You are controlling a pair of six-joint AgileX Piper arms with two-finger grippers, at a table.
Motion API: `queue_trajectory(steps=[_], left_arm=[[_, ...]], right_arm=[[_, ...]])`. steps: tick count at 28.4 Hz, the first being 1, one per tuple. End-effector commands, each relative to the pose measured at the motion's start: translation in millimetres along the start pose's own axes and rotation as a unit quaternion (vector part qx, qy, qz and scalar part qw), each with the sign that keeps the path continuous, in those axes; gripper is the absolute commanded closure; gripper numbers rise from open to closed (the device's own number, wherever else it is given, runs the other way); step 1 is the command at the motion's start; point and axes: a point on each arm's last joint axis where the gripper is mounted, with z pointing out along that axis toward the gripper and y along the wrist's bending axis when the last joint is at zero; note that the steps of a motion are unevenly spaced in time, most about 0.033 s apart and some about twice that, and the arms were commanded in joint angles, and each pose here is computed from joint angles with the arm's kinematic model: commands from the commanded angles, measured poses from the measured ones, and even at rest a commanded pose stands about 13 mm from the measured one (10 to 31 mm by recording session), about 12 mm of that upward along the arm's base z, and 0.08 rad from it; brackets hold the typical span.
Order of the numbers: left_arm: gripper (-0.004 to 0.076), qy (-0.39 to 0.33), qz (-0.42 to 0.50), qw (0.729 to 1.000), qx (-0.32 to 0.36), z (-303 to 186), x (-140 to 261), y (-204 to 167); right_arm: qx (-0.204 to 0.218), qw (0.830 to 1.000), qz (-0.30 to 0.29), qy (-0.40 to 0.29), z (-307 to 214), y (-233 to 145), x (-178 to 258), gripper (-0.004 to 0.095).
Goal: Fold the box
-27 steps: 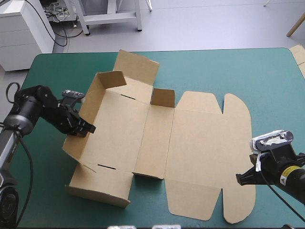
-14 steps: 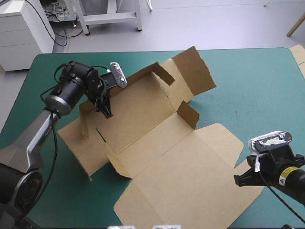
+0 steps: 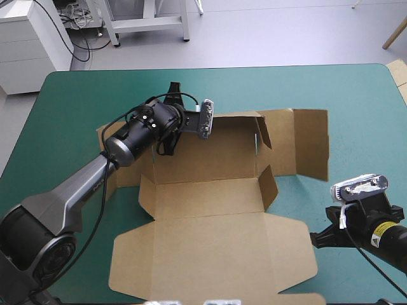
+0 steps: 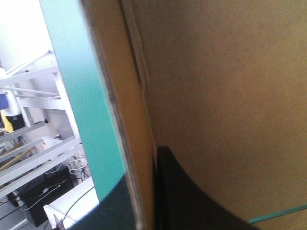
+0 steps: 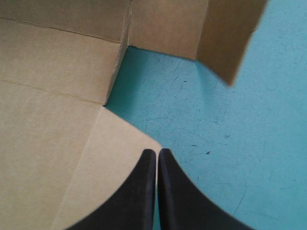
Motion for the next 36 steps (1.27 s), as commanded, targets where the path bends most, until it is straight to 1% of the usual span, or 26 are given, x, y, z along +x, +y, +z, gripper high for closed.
queue_trajectory(steps=[1,3,5,8,10,11,13,18,21,26,29,31,33,34,36], left_arm=[[0.0732,-0.004,-0.002,0.999,-0.053,-30,-9,9],[0.0732,0.001,-0.007,0.999,-0.04,-33,-15,1],[0.0732,0.001,-0.002,0.999,-0.048,-35,-20,-7],[0.0732,-0.012,-0.013,0.994,-0.104,-46,-26,-17],[0.0732,-0.011,-0.027,0.991,-0.128,-51,-26,-25],[0.0732,-0.006,-0.03,0.988,-0.151,-59,-24,-32],[0.0732,-0.007,-0.034,0.986,-0.163,-65,-24,-40],[0.0732,-0.025,-0.048,0.985,-0.166,-81,-29,-67],[0.0732,-0.022,-0.067,0.979,-0.192,-89,-33,-81],[0.0732,-0.003,-0.018,0.968,-0.252,-98,-44,-103],[0.0732,0.0,-0.032,0.963,-0.267,-101,-48,-113],[0.0731,0.0,-0.052,0.962,-0.268,-104,-50,-116],[0.0731,0.0,-0.062,0.961,-0.269,-105,-50,-117],[0.0731,0.0,-0.062,0.961,-0.269,-105,-50,-117],[0.0731,0.002,-0.063,0.961,-0.269,-105,-50,-117]], right_arm=[[-0.001,0.999,-0.001,-0.039,-5,0,-10,0.091],[-0.002,0.999,-0.001,-0.039,-5,0,-10,0.091],[-0.002,0.999,-0.001,-0.039,-5,0,-10,0.091],[-0.003,0.999,0.0,-0.037,-5,0,-9,0.091],[-0.003,0.999,0.0,-0.035,-5,0,-9,0.091],[-0.003,0.999,0.0,-0.035,-5,0,-9,0.091],[-0.003,0.999,0.0,-0.035,-5,0,-9,0.091],[-0.002,0.999,0.001,-0.035,-5,0,-9,0.091],[-0.002,0.999,0.003,-0.035,-5,0,-9,0.091],[0.0,0.999,0.002,-0.036,-5,0,-9,0.0909],[0.001,0.999,0.001,-0.036,-5,-1,-9,0.0887],[0.0,0.999,-0.002,-0.032,-5,0,-8,0.0848],[-0.002,1.0,-0.004,-0.025,-5,0,-7,0.0758],[-0.001,1.0,-0.004,-0.02,-5,0,-6,0.0705],[-0.001,1.0,-0.002,-0.013,-5,0,-5,0.0522]])
